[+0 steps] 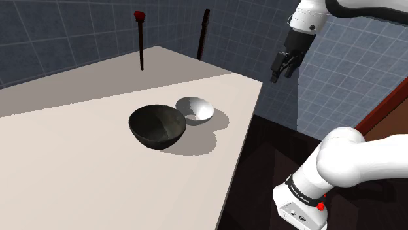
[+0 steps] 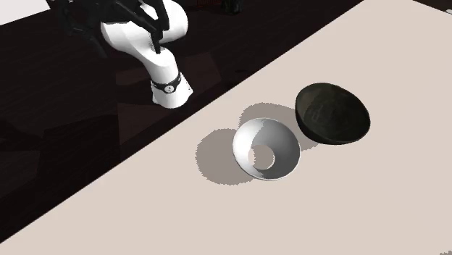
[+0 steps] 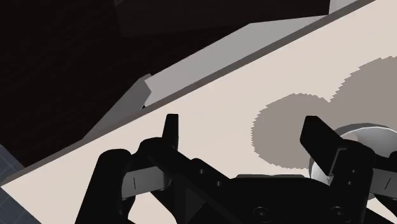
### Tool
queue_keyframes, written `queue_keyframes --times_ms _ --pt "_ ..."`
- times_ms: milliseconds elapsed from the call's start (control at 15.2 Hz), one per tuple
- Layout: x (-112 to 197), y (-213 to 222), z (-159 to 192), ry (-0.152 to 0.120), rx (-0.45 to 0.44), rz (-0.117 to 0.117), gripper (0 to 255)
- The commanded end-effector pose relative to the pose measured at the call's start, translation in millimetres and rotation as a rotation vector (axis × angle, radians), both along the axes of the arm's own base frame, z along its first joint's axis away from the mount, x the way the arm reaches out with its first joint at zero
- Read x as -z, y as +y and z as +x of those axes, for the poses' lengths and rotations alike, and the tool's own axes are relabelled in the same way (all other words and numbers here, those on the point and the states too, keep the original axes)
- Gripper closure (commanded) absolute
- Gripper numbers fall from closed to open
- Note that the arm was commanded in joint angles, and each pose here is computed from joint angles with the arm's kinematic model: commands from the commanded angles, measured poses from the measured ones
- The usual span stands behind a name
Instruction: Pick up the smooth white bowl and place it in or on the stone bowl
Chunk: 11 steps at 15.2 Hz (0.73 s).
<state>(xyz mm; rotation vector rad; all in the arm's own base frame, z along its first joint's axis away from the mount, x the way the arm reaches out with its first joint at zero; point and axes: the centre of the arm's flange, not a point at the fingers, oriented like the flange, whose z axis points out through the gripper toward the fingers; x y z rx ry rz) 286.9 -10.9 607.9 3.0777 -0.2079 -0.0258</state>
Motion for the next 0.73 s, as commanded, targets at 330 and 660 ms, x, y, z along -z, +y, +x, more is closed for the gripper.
queue_keyframes --times_ms 330,660 --pt "28.0 27.7 56.3 0.033 -0.036 0.019 0" --pt "57.2 58.0 110.6 0.066 -0.073 0.038 0"
